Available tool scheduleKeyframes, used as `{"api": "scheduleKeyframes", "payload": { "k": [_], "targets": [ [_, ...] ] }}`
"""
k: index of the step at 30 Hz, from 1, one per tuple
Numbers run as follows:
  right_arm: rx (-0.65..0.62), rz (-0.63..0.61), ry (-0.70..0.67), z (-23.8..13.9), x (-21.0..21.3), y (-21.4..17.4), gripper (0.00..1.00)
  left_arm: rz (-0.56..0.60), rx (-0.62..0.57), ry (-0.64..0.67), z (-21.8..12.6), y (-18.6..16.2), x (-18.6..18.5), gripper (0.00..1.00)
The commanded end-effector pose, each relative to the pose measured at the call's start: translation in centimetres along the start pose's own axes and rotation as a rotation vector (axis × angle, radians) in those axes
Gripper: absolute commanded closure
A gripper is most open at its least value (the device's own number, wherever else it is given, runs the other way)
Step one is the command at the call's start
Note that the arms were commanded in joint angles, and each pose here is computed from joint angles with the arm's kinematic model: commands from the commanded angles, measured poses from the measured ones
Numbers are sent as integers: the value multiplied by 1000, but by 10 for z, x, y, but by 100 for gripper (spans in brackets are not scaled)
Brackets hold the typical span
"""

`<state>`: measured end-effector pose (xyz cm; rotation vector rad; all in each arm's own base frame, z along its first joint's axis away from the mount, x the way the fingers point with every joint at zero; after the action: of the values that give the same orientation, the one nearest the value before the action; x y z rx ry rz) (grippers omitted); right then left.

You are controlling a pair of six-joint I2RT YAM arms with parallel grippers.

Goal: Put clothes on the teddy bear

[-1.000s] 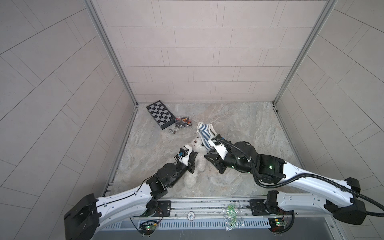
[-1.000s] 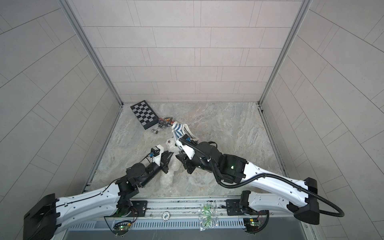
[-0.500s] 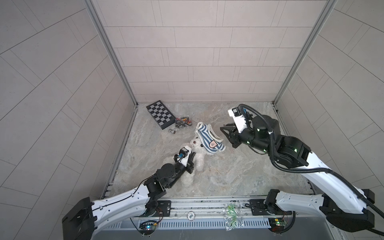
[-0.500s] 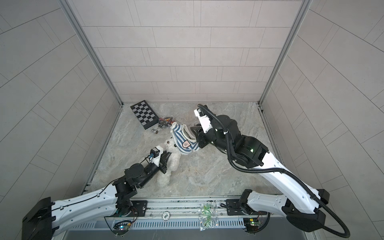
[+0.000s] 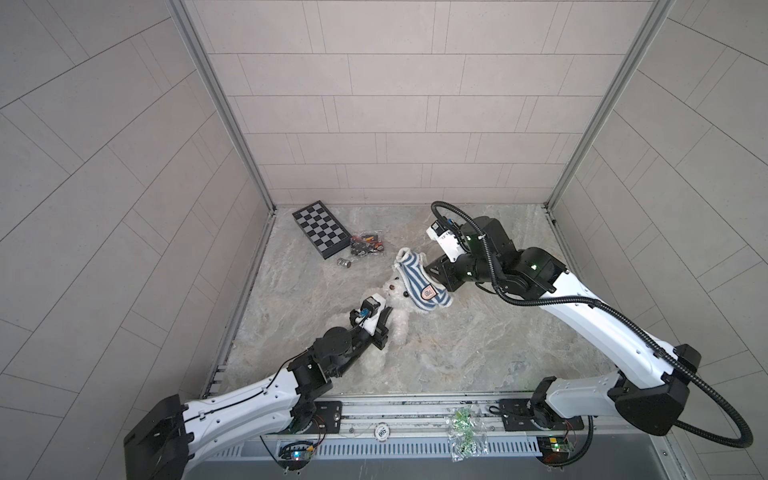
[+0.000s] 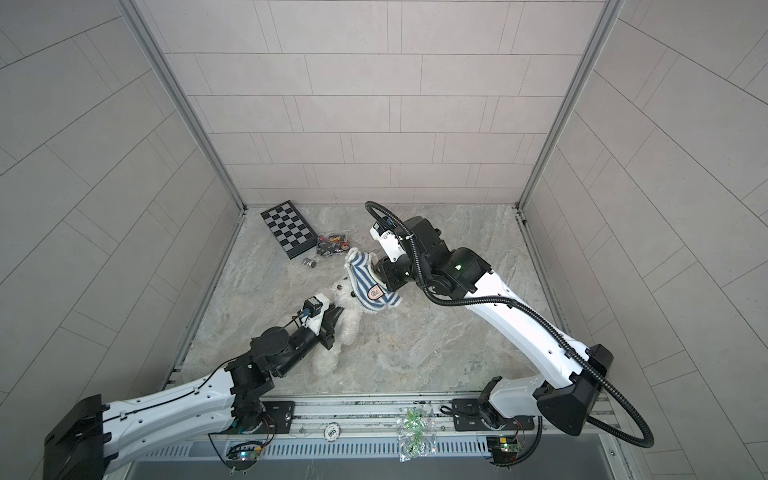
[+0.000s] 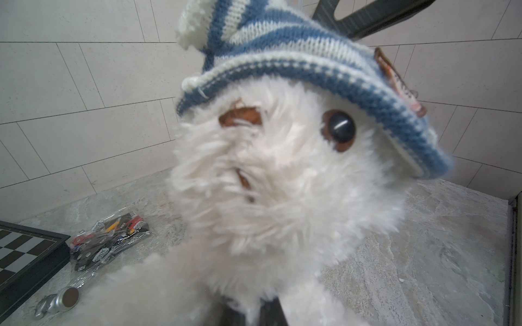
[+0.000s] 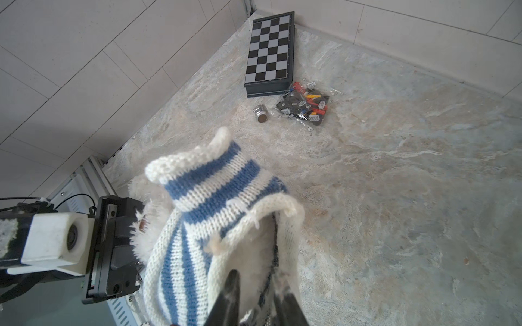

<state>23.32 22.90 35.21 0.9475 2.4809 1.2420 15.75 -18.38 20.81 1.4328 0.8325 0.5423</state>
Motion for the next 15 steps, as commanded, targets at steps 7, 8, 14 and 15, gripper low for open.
{"api": "scheduleKeyframes", "payload": {
  "k": [7, 8, 14, 15],
  "targets": [
    [20, 22, 207, 9, 18, -2, 63, 2, -68, -28, 0, 19, -6, 100],
    [28, 25, 206, 11, 18, -4, 63, 4, -69, -31, 0, 19, -6, 100],
    [22, 102, 228, 19, 7, -10, 61, 7, -80, -48, 1, 18, -8, 100],
    [16, 113, 227, 20, 4, -11, 61, 7, -81, -47, 1, 18, -8, 100]
  ]
}}
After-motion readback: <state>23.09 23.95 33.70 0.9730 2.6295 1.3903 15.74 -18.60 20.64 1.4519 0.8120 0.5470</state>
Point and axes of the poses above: each gripper's point midway between its finger pads, its own z axis out along the fingers, its own x axis along the line the jaws close on, y = z × x, the point moved 7 cm from there along -z, back along the fingers, and after that the axes turned 12 degrees about -z, right-handed, at the moved point
